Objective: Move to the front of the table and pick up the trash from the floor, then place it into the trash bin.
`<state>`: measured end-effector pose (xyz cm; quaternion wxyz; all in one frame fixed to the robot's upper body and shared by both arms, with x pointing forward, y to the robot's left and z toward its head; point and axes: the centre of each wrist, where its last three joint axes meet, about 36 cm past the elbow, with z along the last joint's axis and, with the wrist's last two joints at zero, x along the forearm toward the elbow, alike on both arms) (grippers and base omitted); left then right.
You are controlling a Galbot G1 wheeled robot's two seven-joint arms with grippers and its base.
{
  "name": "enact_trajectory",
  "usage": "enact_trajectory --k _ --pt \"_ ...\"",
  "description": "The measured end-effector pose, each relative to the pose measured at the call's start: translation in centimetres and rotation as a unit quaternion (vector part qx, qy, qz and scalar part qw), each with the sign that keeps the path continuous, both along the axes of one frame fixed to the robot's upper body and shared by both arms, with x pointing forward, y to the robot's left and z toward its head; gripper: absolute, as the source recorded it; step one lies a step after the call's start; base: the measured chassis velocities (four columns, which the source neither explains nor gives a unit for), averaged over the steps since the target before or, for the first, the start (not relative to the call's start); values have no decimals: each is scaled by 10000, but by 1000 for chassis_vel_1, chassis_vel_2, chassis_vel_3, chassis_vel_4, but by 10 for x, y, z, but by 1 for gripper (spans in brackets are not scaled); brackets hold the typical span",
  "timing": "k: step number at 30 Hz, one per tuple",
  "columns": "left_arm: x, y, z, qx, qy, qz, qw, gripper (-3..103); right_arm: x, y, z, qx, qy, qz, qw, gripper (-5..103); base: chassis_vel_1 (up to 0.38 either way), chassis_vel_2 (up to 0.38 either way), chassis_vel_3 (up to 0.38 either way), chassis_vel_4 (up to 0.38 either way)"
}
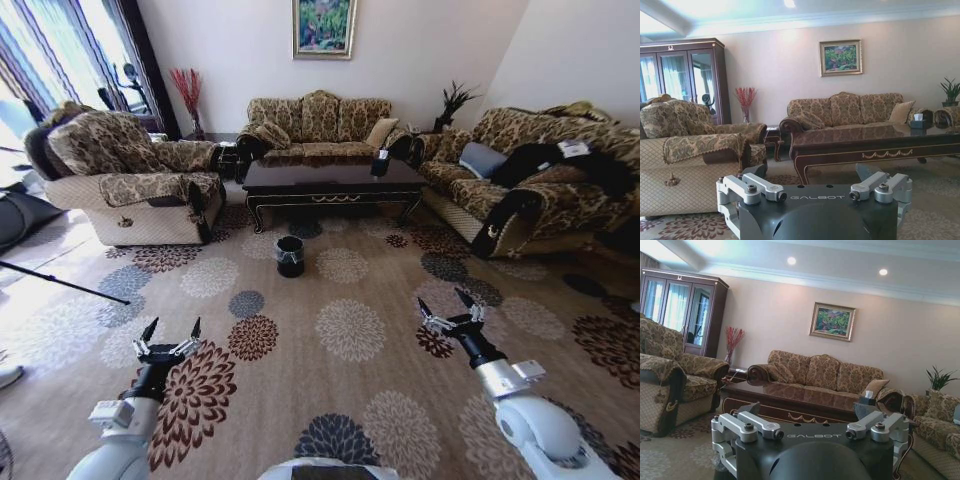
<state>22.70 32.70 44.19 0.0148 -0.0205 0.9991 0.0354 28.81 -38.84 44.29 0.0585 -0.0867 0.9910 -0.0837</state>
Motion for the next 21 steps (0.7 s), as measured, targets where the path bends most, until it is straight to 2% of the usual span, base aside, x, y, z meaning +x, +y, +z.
enact_trajectory --k 21 --pt "0 0 0 0 0 0 10000 100 0 0 0 0 0 0 10000 100 0 0 0 0"
